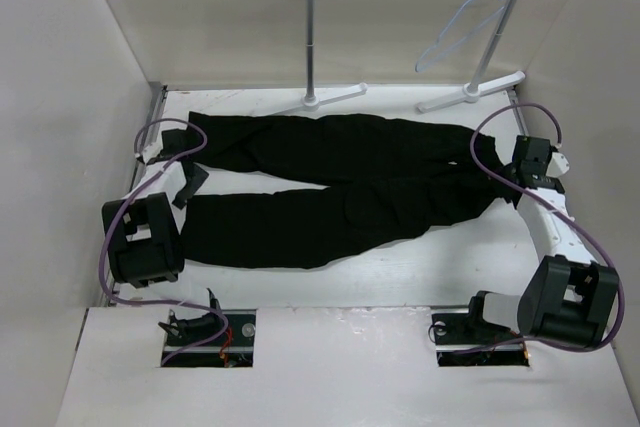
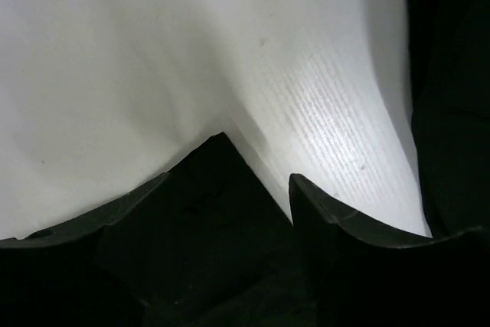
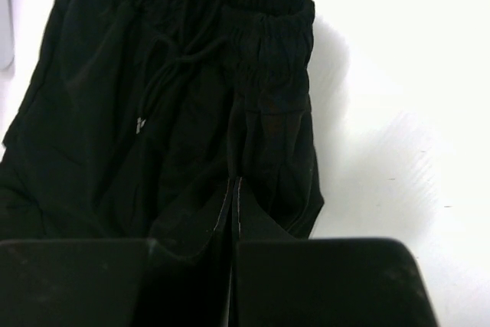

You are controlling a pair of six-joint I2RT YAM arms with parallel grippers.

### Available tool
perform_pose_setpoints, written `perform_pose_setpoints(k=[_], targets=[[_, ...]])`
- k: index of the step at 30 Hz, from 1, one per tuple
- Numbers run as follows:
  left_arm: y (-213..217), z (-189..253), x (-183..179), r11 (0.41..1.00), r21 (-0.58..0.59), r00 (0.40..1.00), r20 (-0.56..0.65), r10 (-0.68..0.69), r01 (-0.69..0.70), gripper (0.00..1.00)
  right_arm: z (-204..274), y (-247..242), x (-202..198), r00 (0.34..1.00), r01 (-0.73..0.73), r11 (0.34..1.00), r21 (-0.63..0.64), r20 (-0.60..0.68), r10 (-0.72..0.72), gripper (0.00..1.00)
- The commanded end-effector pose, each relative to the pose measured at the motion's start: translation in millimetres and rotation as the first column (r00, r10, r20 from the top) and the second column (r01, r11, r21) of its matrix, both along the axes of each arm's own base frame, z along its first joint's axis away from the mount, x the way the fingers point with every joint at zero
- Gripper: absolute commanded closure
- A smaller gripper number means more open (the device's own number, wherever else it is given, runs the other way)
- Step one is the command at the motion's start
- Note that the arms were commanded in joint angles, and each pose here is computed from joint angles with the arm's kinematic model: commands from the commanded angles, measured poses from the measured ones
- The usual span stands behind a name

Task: Place the trousers on the hanger
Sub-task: Flatten out the trousers at the center of the board.

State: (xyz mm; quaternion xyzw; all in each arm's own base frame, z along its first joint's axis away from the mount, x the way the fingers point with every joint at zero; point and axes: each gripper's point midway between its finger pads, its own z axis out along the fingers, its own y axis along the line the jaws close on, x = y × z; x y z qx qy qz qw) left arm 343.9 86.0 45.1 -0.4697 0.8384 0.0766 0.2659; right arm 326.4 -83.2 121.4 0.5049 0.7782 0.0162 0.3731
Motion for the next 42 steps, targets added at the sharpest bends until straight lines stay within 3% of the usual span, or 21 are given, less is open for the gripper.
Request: perform_pose_setpoints(k=[1, 4, 7, 13, 22, 27, 35, 37, 42], targets=[[0, 1, 10, 1.0, 0.025, 1.0, -0.001, -0.017, 0.017, 0.45, 37, 2, 25, 0.992, -0.019, 1.0, -0.022, 0.124, 0.022, 0.96], [-5, -11, 6, 1.0, 0.0, 1.0, -0.017, -0.024, 0.024, 0.69, 42, 2, 27, 0.991, -0.024, 0.999, -0.022, 0.135, 0.026, 0.95], [-11, -12, 1, 0.999, -0.042, 0.999, -0.018, -0.027, 0.026, 0.74, 50, 1, 30, 0.988, -0.025, 0.999, -0.025, 0.151, 0.029, 0.94], [-6, 26, -5, 0.998, -0.054, 0.995, 0.09, 0.035, -0.03, 0.99, 65, 2, 42, 0.982, -0.038, 0.999, -0.02, 0.182, 0.041, 0.96], [12, 198, -25, 0.99, 0.001, 0.856, 0.502, 0.119, -0.139, 1.0, 136, 3, 42, 0.927, -0.046, 0.998, -0.038, 0.371, 0.057, 0.99], [10, 243, -39, 0.987, -0.023, 0.778, 0.612, 0.14, -0.16, 1.0, 158, 4, 37, 0.885, -0.046, 0.999, 0.017, 0.465, 0.033, 0.99], [8, 326, -50, 0.986, -0.033, 0.636, 0.76, 0.132, -0.166, 0.99, 191, 9, 34, 0.755, -0.137, 0.97, 0.199, 0.655, -0.028, 1.0], [7, 331, -61, 0.985, -0.031, 0.626, 0.768, 0.134, -0.173, 0.99, 178, 15, 22, 0.771, -0.132, 0.968, 0.213, 0.636, -0.035, 1.0], [12, 290, -99, 0.967, 0.008, 0.69, 0.702, 0.174, -0.253, 0.98, 99, 28, -31, 0.888, 0.002, 0.969, 0.246, 0.445, -0.115, 1.0]])
